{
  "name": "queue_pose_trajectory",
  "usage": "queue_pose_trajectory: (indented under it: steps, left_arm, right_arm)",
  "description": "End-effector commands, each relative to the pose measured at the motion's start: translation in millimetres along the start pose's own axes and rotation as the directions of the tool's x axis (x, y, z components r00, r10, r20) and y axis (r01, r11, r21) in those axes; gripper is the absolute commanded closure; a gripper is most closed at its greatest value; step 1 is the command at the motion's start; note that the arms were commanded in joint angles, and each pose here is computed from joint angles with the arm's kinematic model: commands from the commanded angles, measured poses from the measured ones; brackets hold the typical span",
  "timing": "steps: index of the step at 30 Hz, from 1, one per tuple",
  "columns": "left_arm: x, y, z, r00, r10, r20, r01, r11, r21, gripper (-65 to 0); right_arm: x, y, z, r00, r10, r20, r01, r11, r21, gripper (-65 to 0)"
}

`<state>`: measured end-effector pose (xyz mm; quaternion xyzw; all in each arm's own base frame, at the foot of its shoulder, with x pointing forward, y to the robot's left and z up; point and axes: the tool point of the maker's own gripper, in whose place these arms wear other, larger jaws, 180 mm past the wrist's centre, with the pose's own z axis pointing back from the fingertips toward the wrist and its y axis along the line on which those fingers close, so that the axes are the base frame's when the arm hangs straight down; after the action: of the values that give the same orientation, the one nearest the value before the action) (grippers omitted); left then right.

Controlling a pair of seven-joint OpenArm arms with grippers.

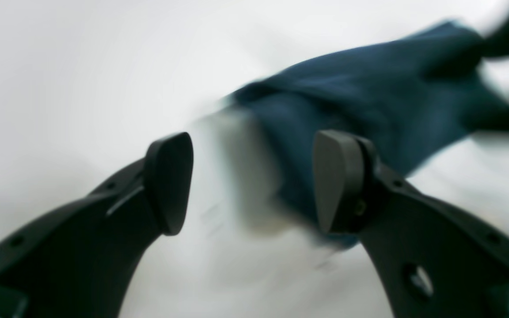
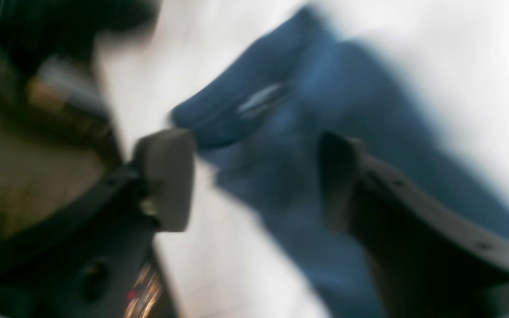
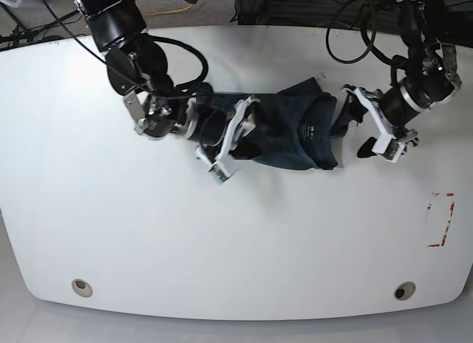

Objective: Fold the T-shirt properly
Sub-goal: 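Grasp the folded shirt with both grippers and rotate it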

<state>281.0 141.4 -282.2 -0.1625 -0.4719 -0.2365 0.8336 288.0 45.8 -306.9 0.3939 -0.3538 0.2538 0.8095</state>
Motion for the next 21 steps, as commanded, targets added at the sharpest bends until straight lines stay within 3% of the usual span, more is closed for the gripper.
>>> queue_pose_trajectory:
  steps: [1, 5, 9, 17, 21]
  left_arm:
    - [17.5, -21.2, -8.5, 0.998, -0.027, 0.056, 0.031, 0.997, -0.070, -39.0]
    - [25.2, -53.0, -25.8, 0.996, 0.008, 0.088, 0.005, 0.988, -0.152, -39.0]
    - [21.2, -73.4, -36.1, 0.997, 0.003, 0.072, 0.010, 0.982, -0.190, -39.0]
    - [-24.0, -86.8, -51.6, 0.991, -0.095, -0.091, 0.078, 0.982, -0.173, -39.2]
    - [-41.5, -72.8, -50.3, 0.982, -0.112, -0.150, 0.089, 0.984, -0.155, -39.2]
  right_arm:
    - [26.4, -20.1, 17.6, 0.996, 0.011, 0.085, -0.007, 0.999, -0.050, -30.8]
    - [38.2, -68.1, 37.0, 0.990, -0.042, 0.134, 0.063, 0.986, -0.156, -22.8]
    - [31.3, -104.6, 38.7, 0.992, -0.085, 0.094, 0.103, 0.971, -0.214, -17.0]
    - [3.9, -132.2, 22.9, 0.986, -0.162, 0.043, 0.168, 0.954, -0.247, -16.0]
    - [-14.7, -143.5, 17.2, 0.993, -0.120, -0.001, 0.114, 0.947, -0.301, -16.0]
